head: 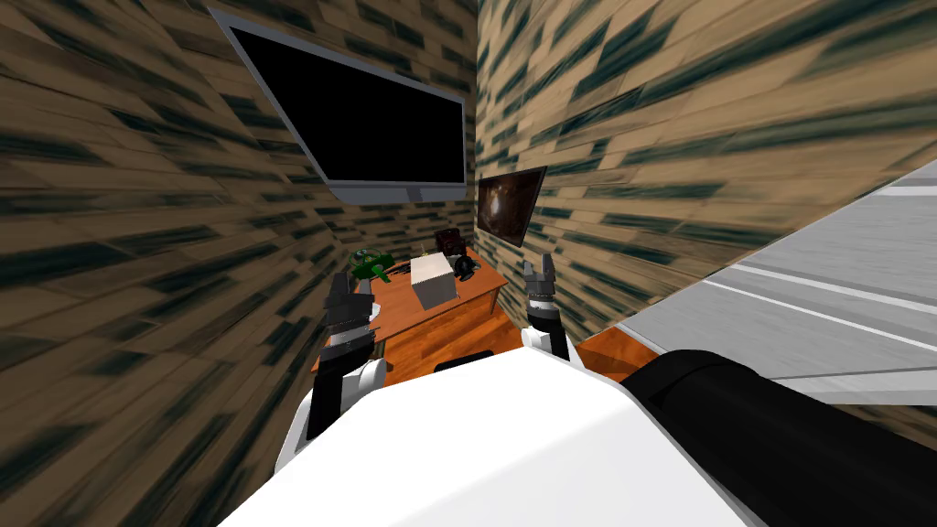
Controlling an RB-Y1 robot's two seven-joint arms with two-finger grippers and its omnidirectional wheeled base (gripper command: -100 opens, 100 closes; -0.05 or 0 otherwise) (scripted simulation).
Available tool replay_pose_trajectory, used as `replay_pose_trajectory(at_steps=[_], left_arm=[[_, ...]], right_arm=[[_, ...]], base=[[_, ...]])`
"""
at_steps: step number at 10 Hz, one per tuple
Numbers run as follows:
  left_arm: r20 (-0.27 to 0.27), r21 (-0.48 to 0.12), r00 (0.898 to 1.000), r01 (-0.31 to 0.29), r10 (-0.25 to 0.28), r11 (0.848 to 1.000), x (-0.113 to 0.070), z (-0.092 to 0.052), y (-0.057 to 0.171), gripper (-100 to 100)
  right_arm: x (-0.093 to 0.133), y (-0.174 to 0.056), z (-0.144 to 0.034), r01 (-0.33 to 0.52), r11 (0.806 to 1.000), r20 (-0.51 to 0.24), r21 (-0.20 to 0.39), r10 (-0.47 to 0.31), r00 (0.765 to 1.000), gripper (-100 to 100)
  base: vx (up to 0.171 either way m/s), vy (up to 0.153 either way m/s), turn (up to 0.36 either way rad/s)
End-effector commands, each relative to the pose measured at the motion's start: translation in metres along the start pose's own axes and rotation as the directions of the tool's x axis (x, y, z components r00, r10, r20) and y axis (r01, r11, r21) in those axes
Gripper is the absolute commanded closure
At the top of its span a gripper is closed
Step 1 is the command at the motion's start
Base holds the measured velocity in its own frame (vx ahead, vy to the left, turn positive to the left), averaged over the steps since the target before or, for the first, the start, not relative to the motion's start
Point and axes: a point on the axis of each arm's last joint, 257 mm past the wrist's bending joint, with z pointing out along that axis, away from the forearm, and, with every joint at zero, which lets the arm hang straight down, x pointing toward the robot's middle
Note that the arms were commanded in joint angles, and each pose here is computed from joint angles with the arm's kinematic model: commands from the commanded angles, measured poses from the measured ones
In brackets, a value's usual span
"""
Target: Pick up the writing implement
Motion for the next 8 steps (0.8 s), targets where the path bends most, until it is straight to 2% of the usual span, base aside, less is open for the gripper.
replay_pose_trajectory(at_steps=[1,4,6,7,8], left_arm=[[-0.025,-0.033,1.000,-0.007,0.006,0.999,0.003,0.000,0.013,-100],[-0.052,-0.118,0.999,-0.017,0.011,0.993,0.005,0.000,0.044,-100],[-0.063,-0.192,0.998,-0.026,0.014,0.981,0.004,-0.002,0.072,-100],[-0.063,-0.198,0.998,-0.027,0.014,0.980,0.004,-0.002,0.074,-100],[-0.066,-0.245,0.998,-0.033,0.017,0.969,0.003,-0.004,0.091,-100]], right_arm=[[0.000,0.000,0.000,0.000,1.000,0.000,0.000,0.000,1.000,0],[0.000,0.000,0.000,0.000,1.000,0.000,0.000,0.000,1.000,0],[0.000,0.000,0.000,0.000,1.000,0.000,0.000,0.000,1.000,0],[0.000,0.000,0.000,0.000,1.000,0.000,0.000,0.000,1.000,0],[0.000,0.000,0.000,0.000,1.000,0.000,0.000,0.000,1.000,0]], base=[[0.000,-0.034,-0.077],[0.005,-0.072,-0.100],[0.016,-0.097,-0.125],[0.013,-0.055,-0.043],[0.015,-0.054,-0.120]])
